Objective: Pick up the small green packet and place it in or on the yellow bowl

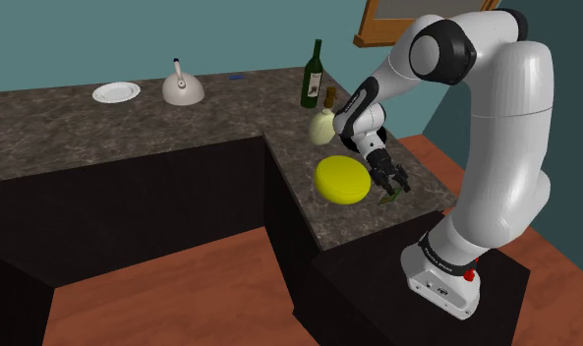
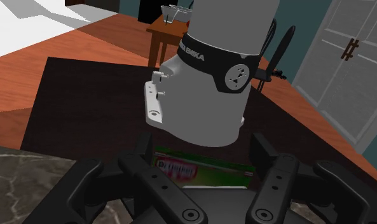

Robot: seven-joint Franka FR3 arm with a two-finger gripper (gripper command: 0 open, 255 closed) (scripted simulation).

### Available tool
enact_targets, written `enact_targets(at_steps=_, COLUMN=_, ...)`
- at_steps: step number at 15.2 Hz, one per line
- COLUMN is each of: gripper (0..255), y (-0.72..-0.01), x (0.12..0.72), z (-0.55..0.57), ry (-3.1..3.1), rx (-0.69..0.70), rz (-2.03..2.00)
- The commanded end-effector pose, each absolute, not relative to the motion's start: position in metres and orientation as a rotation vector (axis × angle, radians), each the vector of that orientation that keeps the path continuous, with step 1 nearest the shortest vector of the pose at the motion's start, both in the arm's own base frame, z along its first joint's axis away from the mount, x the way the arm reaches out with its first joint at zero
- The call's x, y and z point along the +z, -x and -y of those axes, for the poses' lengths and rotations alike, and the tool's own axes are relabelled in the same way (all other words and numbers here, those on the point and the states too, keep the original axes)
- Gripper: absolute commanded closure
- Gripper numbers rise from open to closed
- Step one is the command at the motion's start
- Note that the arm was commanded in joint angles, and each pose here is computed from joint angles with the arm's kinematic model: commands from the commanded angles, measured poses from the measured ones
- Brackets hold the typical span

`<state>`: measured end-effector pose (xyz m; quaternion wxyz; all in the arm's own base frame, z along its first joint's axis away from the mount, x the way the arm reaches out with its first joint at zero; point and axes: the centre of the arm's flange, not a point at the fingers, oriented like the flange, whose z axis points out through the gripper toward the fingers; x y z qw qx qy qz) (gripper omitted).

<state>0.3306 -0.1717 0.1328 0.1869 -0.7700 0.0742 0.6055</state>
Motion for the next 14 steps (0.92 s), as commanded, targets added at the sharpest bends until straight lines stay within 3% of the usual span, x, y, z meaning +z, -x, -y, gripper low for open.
enact_targets(at_steps=1, gripper=255, y=-0.331, x=0.133, z=0.172, ry=2.168, rx=1.705, rz=-0.209)
enact_targets(at_steps=14, gripper=255, y=-0.331, x=0.191, z=0.172, ry=2.168, rx=1.705, rz=-0.209)
